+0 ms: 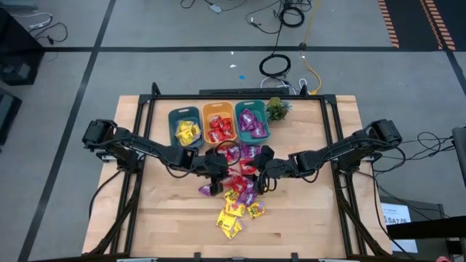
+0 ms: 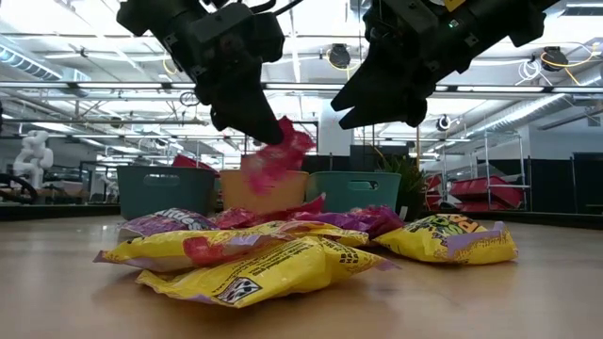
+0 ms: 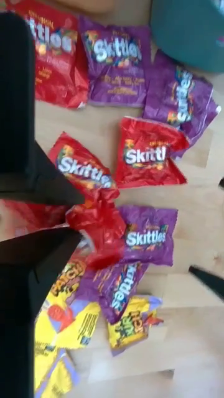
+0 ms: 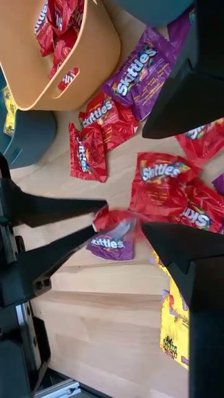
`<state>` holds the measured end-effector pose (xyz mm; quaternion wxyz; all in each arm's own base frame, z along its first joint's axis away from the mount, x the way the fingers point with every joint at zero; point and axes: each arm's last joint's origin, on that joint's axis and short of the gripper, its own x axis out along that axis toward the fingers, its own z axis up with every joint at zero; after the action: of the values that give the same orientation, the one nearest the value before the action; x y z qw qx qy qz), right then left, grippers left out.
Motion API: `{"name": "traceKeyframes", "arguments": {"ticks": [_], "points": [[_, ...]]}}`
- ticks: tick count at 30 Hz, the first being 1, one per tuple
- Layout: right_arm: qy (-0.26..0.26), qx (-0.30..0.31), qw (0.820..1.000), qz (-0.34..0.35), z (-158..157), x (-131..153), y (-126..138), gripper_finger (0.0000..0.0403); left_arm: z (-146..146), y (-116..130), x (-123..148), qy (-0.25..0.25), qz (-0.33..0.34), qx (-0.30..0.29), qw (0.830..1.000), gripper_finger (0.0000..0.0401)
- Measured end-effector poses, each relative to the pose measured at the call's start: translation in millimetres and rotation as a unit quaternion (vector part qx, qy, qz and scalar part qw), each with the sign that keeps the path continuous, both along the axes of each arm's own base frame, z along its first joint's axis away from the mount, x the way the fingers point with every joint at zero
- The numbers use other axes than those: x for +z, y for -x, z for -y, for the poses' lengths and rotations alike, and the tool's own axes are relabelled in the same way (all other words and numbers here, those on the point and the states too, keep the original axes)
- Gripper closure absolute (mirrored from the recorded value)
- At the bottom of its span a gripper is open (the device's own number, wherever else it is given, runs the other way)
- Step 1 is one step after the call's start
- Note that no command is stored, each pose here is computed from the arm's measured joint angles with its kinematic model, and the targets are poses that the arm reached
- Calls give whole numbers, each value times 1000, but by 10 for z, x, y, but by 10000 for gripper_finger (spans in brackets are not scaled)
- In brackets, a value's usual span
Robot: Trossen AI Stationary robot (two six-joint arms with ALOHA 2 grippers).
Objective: Sort candy
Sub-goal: Put the red candy into the yellow bin
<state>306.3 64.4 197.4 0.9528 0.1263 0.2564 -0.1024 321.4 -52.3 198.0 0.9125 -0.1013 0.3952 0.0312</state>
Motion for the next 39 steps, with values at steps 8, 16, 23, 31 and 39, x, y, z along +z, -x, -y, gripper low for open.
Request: {"name": "traceKeyframes", "arguments": {"ticks": [8,16,23,31,39], "points": [[0,0,1000,0,0,0,0,181,-3,-3,2,-5,2,4,1000,316],[0,0,1000,0,0,0,0,181,-4,-2,2,-8,2,3,1000,364],[0,0,1000,0,0,0,0,181,28,2,-1,-6,2,-1,1000,376],[1,1,1000,0,1,0,0,181,-42,-102,-182,-41,-3,36,998,363],[4,2,1000,-3,2,-4,3,181,-234,-281,-520,-78,-9,70,994,291]]}}
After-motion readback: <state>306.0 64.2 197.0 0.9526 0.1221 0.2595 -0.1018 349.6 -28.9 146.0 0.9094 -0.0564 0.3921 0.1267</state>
